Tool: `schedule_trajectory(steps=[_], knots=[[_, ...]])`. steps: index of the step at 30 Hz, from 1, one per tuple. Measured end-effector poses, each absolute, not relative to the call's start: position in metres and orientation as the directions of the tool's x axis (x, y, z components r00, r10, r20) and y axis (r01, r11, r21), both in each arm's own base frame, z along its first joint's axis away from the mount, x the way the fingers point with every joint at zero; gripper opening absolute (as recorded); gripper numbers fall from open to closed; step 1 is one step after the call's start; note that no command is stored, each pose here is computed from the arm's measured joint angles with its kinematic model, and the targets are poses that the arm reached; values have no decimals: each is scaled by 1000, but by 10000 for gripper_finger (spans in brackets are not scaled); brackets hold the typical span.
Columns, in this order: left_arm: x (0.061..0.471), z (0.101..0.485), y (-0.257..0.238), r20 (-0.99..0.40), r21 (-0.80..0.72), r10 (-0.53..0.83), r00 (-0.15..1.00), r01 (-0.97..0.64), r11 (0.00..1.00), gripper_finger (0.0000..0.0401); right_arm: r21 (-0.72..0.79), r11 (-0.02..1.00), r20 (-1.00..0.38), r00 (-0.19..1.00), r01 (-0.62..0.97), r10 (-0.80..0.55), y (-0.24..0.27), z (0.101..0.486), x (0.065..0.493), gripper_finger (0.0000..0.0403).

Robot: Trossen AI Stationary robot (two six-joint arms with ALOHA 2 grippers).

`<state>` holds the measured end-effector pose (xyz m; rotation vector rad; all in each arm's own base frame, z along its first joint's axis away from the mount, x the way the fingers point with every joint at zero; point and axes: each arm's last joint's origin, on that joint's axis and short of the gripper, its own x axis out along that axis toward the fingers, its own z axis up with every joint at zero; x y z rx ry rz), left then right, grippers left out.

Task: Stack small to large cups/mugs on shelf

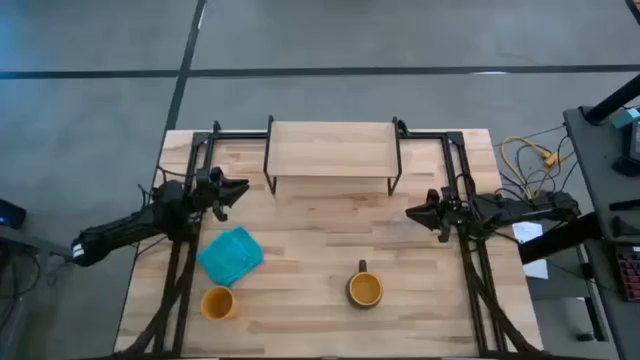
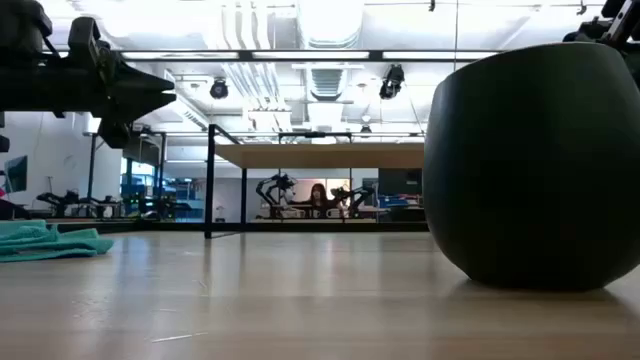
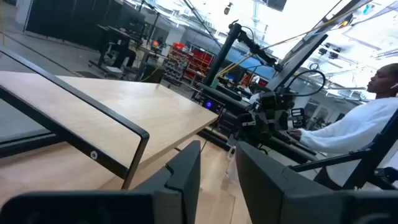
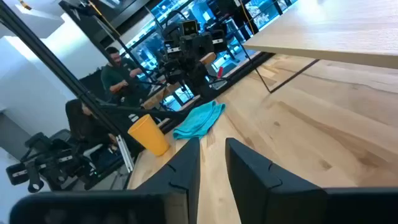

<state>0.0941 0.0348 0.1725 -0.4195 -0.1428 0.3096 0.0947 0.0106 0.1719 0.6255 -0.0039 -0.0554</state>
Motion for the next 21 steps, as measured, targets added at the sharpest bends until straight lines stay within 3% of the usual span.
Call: schedule_trajectory(steps=[21], knots=[[94, 172, 35, 72, -421, 324, 943, -266, 867, 89, 585, 809, -14, 999, 51, -53, 11, 172, 95, 77]])
